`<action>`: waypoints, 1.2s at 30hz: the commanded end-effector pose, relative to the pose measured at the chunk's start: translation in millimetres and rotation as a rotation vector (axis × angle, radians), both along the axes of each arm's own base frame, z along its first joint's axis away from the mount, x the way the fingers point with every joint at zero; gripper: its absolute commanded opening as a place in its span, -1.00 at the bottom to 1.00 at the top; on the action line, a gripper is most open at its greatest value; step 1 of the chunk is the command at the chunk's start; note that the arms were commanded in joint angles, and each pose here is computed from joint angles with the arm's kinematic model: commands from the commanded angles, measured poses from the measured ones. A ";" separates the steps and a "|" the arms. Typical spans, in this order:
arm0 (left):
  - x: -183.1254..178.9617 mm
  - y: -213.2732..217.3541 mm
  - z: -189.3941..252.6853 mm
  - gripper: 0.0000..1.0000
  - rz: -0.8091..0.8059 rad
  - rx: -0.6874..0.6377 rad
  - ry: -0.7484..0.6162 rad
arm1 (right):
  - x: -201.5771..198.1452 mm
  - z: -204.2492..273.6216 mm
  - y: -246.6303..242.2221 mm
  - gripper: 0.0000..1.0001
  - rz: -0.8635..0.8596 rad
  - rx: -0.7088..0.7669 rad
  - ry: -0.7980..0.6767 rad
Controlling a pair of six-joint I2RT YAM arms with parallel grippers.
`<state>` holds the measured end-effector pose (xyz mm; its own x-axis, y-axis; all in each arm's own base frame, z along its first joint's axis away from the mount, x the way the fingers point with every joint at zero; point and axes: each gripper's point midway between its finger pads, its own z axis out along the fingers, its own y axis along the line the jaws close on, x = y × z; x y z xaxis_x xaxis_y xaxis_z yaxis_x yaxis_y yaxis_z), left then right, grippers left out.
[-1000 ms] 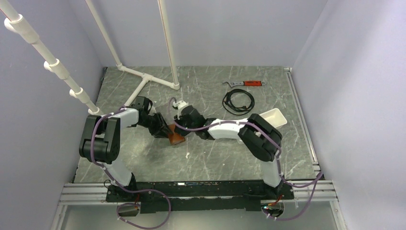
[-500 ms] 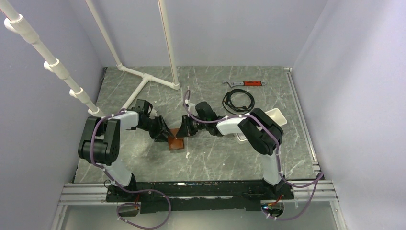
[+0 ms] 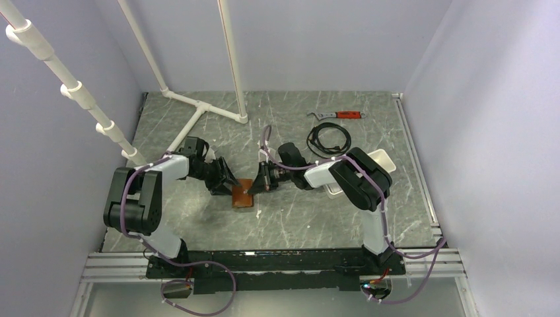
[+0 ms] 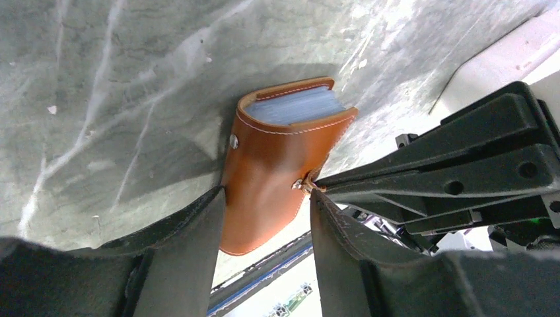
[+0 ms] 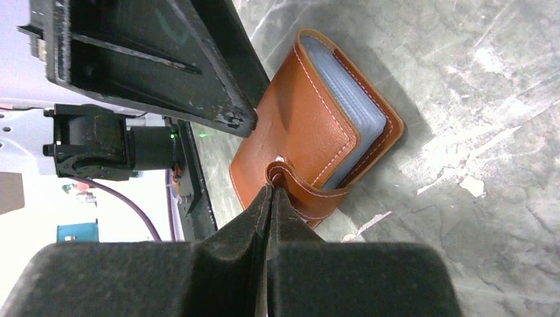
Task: Put the credit cards into the card holder
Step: Close the card holder at the center of the board.
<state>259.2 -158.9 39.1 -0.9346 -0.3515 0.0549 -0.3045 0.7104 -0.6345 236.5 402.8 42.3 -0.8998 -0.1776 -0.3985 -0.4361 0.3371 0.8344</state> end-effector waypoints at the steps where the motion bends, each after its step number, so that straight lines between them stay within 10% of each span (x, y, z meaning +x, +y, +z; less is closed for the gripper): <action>1: -5.2 -2.8 12.4 0.09 -0.018 -0.032 -0.022 | -26.3 -47.9 -29.9 -1.00 0.019 -0.191 0.116; 27: -14.6 -12.5 1.1 -0.32 -0.014 -0.071 0.000 | -8.0 -50.4 -27.8 -1.00 -0.064 -0.632 -0.101; 36: -16.9 -14.0 0.7 -0.38 -0.014 -0.086 0.002 | -6.7 -48.8 -23.9 -1.00 -0.164 -0.390 0.120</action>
<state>237.3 -162.1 29.3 -0.9297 -0.3509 0.1122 -0.3378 0.6908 -0.6393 234.4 410.9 40.0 -0.9062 -0.2177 -0.3625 -0.4161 0.6121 0.6725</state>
